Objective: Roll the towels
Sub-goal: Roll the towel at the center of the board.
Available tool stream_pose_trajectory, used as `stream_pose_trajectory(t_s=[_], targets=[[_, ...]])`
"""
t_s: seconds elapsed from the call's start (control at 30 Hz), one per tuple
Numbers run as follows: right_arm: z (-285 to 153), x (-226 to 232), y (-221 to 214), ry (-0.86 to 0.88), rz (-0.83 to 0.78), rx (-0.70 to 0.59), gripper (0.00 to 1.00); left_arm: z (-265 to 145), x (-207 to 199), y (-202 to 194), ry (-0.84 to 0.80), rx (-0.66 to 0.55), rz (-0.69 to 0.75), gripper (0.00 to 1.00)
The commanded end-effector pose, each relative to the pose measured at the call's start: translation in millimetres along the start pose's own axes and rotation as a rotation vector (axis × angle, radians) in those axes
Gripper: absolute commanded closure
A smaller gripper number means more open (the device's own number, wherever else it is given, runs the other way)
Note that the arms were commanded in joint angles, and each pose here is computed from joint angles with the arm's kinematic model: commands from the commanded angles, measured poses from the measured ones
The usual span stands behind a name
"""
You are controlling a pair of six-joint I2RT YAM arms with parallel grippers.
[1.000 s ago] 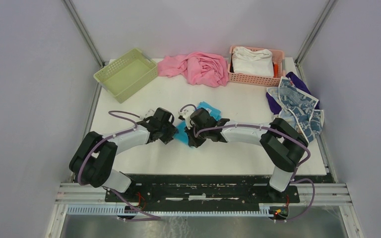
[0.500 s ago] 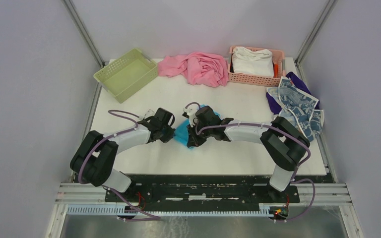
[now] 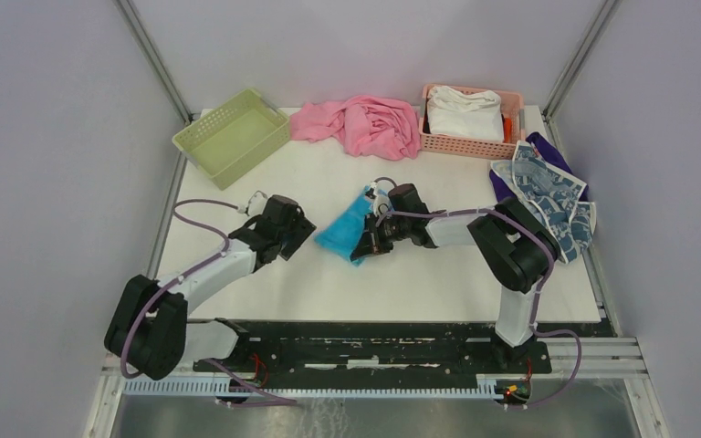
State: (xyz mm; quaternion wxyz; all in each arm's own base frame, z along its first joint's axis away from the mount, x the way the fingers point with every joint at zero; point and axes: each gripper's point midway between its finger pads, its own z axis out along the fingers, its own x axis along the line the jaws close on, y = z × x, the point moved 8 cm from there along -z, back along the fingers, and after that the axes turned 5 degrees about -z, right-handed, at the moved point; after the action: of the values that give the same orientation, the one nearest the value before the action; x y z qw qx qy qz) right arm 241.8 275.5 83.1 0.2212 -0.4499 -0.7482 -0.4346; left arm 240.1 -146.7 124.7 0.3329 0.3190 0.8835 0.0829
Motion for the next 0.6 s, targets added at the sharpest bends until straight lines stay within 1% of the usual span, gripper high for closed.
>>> stream_pose_trajectory(t_s=[0.0, 0.13, 0.23, 0.37, 0.57], targets=[[1, -6, 5, 0.103, 0.092, -0.002, 0.99, -7, 13, 11, -0.100, -0.025, 0.052, 0.27], [3, -22, 1, 0.102, 0.171, 0.013, 0.99, -11, 25, 8, -0.206, 0.007, 0.041, 0.26], [2, -33, 1, 0.129, 0.238, -0.009, 0.99, -12, 27, 3, -0.276, 0.043, 0.049, 0.27], [1, -45, 2, 0.167, 0.312, -0.039, 1.00, -7, 23, -4, -0.325, 0.101, 0.067, 0.27], [3, -52, 3, 0.168, 0.343, -0.027, 0.99, 11, 10, -13, -0.350, 0.201, 0.094, 0.32]])
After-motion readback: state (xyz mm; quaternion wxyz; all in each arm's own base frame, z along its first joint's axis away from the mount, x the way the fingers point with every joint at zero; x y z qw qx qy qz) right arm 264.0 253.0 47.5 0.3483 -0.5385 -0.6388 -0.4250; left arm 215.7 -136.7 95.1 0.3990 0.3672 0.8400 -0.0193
